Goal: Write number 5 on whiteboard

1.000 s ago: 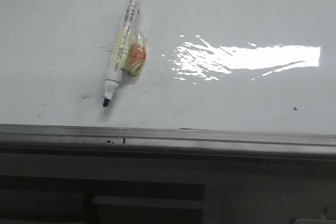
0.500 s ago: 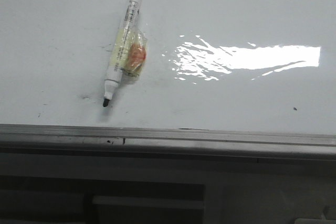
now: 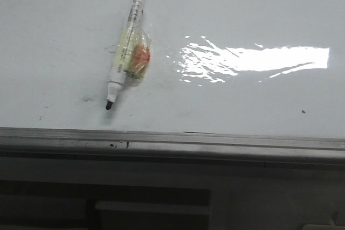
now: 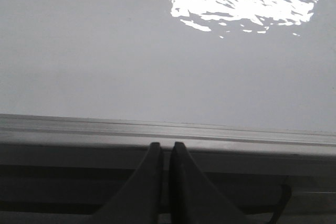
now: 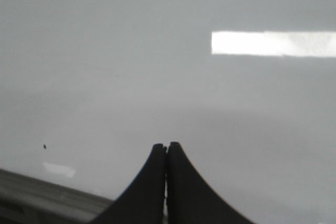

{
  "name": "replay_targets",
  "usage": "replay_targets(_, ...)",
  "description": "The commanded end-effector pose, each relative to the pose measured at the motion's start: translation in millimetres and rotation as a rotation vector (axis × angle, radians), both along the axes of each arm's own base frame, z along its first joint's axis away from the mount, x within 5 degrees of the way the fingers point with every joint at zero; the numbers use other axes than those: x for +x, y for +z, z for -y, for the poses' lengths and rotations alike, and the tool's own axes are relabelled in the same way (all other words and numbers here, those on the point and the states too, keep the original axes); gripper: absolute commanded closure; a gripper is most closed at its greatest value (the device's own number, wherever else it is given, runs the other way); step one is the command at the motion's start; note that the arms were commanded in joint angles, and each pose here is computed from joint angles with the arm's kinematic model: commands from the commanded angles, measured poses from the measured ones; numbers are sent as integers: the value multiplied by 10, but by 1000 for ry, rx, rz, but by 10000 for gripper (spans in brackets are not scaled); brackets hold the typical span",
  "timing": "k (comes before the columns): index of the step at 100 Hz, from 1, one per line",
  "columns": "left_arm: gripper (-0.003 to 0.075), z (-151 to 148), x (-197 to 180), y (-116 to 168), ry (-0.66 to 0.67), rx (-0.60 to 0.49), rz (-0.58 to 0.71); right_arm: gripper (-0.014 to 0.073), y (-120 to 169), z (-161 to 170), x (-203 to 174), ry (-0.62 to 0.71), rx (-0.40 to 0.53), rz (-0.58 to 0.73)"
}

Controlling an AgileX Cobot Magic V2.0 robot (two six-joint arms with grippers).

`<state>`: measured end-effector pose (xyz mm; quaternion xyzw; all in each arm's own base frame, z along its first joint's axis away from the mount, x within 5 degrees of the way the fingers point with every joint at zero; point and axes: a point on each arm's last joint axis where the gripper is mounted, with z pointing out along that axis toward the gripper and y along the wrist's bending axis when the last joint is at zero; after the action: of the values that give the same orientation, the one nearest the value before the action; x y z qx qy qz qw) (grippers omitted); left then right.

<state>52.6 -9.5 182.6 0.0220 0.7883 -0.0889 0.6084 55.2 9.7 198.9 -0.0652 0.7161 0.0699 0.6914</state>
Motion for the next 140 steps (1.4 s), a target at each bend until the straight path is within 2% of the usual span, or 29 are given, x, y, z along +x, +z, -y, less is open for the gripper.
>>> replay_targets(1,741,-7,3,-14,8,-4,61,638,53,-22,-11,25,23,123)
replay_targets(50,741,-11,5,-7,9,17,72,638,51,-20,-10,23,37,112)
replay_targets(64,741,-8,16,84,10,-5,171,638,28,-16,-8,17,33,88)
replay_targets(71,741,-3,18,175,14,-102,255,638,35,-17,-9,19,42,94)
replay_targets(84,741,-44,6,334,58,-383,389,638,66,-23,-12,28,86,119)
replay_targets(92,741,-94,-2,390,100,-558,431,638,124,-25,-21,40,192,162)
replay_targets(100,741,-126,-2,401,132,-738,407,638,205,-11,-35,47,327,222)
replay_targets(104,741,-118,-4,414,128,-783,384,638,248,-2,-42,47,375,228)
replay_targets(110,741,-68,-14,456,82,-762,336,638,308,-5,-54,46,372,182)
replay_targets(116,741,6,-34,526,14,-674,267,638,413,-9,-78,45,350,121)
replay_targets(121,741,50,-44,586,-25,-589,216,638,485,-9,-92,38,300,70)
replay_targets(140,736,111,51,876,-85,-206,87,632,855,2,-100,19,63,35)
